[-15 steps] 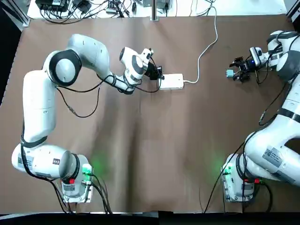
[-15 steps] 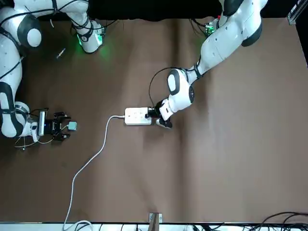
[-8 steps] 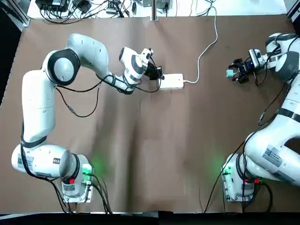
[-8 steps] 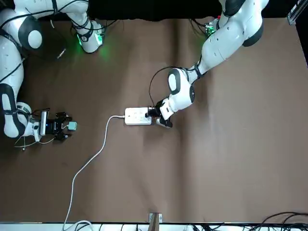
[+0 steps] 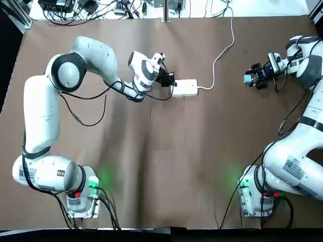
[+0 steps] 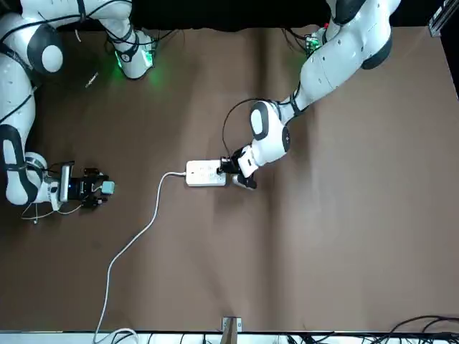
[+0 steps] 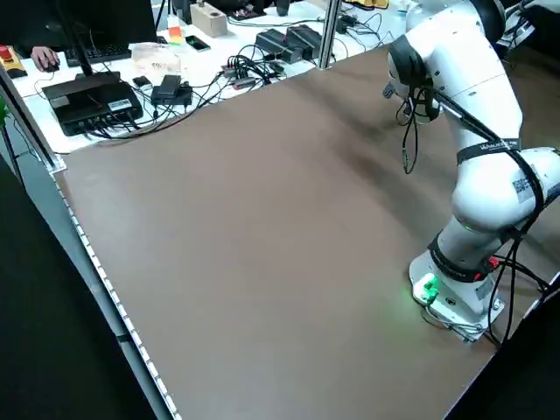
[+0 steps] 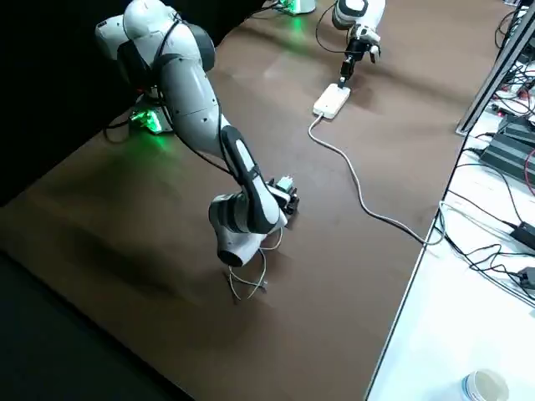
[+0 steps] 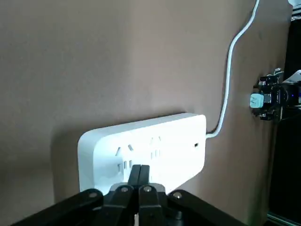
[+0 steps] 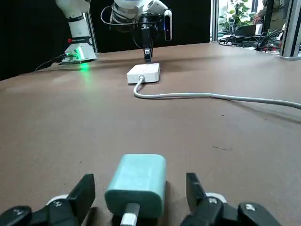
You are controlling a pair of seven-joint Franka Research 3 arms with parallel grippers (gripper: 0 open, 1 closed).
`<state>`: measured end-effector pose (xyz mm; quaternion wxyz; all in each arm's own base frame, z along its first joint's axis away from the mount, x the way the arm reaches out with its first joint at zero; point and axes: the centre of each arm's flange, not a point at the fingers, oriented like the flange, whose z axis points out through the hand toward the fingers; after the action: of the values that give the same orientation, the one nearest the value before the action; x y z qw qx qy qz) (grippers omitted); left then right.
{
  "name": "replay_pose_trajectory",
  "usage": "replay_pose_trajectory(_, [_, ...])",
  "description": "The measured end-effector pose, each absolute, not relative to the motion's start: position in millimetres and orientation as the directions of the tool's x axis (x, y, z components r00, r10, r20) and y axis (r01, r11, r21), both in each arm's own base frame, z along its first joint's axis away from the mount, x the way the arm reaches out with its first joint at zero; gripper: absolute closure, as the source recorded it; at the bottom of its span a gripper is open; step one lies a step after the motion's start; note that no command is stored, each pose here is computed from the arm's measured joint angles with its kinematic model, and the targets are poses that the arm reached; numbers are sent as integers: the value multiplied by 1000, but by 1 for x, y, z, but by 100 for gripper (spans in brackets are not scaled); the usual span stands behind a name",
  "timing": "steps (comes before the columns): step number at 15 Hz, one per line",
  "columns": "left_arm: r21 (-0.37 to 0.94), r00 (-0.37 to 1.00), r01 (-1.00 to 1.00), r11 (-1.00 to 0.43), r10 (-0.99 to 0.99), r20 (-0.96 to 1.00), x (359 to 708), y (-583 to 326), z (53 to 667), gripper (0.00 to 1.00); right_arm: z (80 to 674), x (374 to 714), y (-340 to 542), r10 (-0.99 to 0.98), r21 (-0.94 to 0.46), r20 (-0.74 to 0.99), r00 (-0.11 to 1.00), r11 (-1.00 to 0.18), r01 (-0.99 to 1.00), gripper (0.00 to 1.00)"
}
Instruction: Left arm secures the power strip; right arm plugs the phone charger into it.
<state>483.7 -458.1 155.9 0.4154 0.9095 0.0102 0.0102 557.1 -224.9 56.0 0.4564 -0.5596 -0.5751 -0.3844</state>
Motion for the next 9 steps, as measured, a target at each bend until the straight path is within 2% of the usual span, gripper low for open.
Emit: replay_pose_trajectory(9, [754, 1000, 12, -657, 24, 5, 481, -459, 149, 99, 49, 553, -227, 252, -68, 966, 54, 50, 996, 17])
